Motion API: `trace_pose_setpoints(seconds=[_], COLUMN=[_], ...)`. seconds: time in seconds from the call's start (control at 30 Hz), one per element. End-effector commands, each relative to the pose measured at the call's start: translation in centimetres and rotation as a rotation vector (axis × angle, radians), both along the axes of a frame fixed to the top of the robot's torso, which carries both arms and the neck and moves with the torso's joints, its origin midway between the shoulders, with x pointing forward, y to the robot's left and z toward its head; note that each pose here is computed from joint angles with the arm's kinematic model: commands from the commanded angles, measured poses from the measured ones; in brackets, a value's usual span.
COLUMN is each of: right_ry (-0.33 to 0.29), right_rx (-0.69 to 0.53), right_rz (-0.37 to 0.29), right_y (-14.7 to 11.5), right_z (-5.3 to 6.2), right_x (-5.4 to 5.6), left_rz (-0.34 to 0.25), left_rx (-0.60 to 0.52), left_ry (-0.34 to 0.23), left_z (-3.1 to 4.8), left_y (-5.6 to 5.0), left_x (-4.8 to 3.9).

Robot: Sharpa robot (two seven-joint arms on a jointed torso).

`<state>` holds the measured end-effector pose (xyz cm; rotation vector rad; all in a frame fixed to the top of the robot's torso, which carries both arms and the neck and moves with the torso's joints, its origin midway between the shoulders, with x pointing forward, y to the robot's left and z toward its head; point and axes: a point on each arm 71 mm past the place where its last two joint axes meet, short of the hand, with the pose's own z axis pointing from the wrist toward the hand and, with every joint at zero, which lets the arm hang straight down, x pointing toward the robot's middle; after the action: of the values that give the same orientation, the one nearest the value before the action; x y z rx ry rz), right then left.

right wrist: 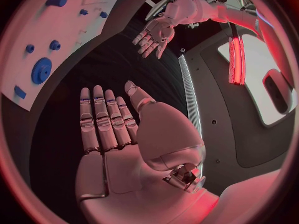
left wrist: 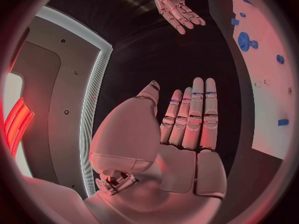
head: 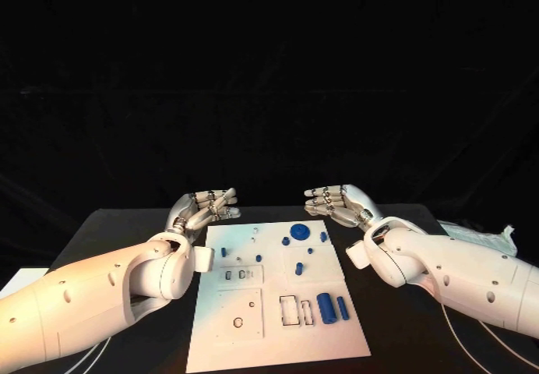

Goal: Assemble the parts on the task board

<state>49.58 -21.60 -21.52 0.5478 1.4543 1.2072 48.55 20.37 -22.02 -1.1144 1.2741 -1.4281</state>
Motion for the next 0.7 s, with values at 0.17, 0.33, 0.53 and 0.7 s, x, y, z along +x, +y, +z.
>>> trace_pose_setpoints(seconds=[0.17,0.33,0.53,0.7], right_ry=[-0.189,-0.245,-0.285,-0.307], right_rx=[-0.389,-0.631,-0.845,-0.947], right_rz=[0.085,0.101,0.099,0.099], right_y=[0.6,1.2,1.7,2.3], right_z=[1.3,2.2,3.0,3.5], right_x=[0.3,1.0,1.7,2.1], left_rz=[-0.131,-0.162,-0.193,-0.219], left_rx=[-0.104,-0.13,-0.147,-0.162], left_ry=[0.034,0.047,0.055,0.064], left_z=[1.06,1.89,2.61,3.08], left_y=[-0.7,-1.0,-1.5,-2.0], left_x=[-1.55,-2.69,-3.71,-4.43])
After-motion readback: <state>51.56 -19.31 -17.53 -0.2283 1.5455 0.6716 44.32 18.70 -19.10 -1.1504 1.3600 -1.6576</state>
